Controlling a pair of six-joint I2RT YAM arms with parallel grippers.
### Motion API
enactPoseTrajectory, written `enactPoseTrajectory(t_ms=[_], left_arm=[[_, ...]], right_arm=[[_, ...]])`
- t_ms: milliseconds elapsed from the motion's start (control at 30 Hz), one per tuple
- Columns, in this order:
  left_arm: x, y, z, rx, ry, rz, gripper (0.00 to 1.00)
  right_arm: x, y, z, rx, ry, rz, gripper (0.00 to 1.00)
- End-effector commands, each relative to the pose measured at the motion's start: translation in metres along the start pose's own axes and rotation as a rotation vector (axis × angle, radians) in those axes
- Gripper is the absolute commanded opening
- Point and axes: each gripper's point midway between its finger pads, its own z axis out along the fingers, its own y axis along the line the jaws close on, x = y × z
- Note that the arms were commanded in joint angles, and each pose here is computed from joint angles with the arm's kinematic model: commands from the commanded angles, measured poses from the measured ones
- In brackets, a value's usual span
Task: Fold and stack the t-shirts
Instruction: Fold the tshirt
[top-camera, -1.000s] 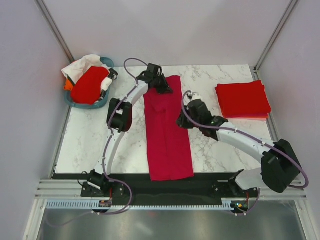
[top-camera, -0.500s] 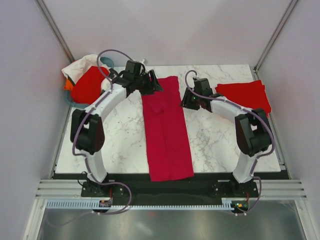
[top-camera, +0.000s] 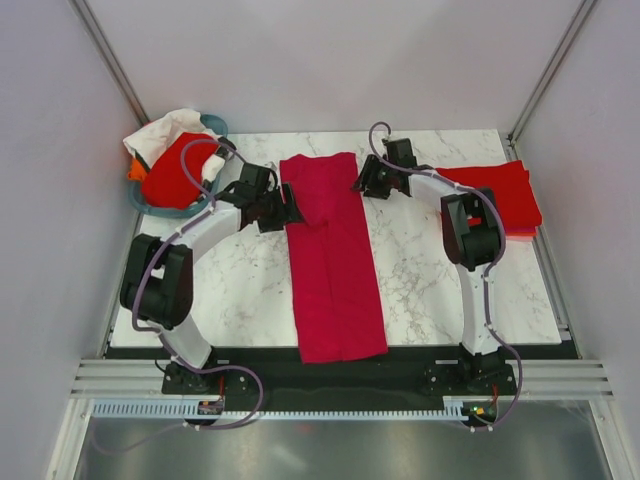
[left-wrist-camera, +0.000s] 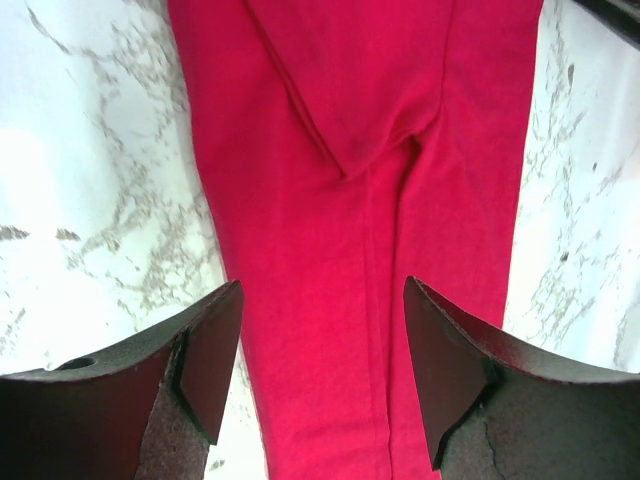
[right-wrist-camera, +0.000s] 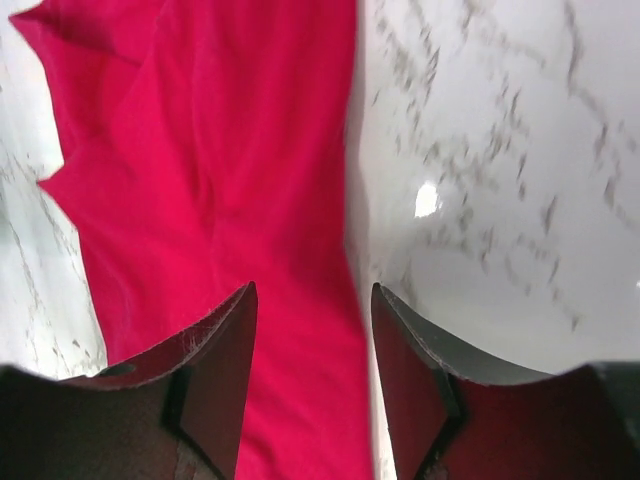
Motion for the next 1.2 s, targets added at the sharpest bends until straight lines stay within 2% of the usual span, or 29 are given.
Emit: enactPoseTrajectory(t_ms=[0,100,233,367,400,467,500,667,833,1033,1100,1133,1167], left_arm=[[-0.023,0.001,0.008,0.028,-0.079,0.028,0.73],[-0.025,0.007,0.018,0.026,-0.077,0.014,0.73],[-0.026,0.018,0.034,0.014,-0.053,-0.025,0.72],[-0.034,0.029,0.051,0.007,-0.052,-0.071,0.69],[-0.035,0.030,0.053,0.007,-0.051,-0.075,0.68],[-0.040,0.031,0.060,0.013,-0.056,-0.091,0.66],[-0.042,0.030,0.062,0.021,-0.055,-0.096,0.66],[-0.053,0.019,0.078,0.080,-0.045,-0.107,0.60],[-0.052,0.023,0.106,0.079,-0.009,-0.135,0.53],[-0.087,0.016,0.127,0.120,-0.047,-0.153,0.48],[-0.085,0.020,0.141,0.119,-0.024,-0.165,0.46],[-0.098,0.014,0.141,0.137,-0.042,-0.161,0.44],[-0.094,0.020,0.151,0.125,-0.025,-0.169,0.44]], right_arm=[[-0.013,0.000,0.017,-0.058,0.004,0.012,0.58],[-0.013,-0.008,0.030,-0.061,0.016,0.019,0.57],[-0.012,-0.005,0.044,-0.109,0.039,0.029,0.49],[-0.014,-0.009,0.056,-0.129,0.049,0.077,0.28],[-0.014,-0.014,0.059,-0.125,0.047,0.092,0.16],[-0.024,-0.021,0.060,-0.123,0.026,0.119,0.03],[-0.029,-0.023,0.060,-0.125,0.010,0.149,0.01],[-0.055,-0.045,0.056,-0.139,-0.059,0.224,0.00],[-0.064,-0.048,0.058,-0.172,-0.065,0.250,0.00],[-0.077,-0.057,0.069,-0.201,-0.108,0.295,0.00],[-0.078,-0.062,0.073,-0.208,-0.111,0.317,0.00],[-0.083,-0.064,0.072,-0.210,-0.121,0.320,0.00],[-0.082,-0.066,0.074,-0.211,-0.121,0.325,0.07]])
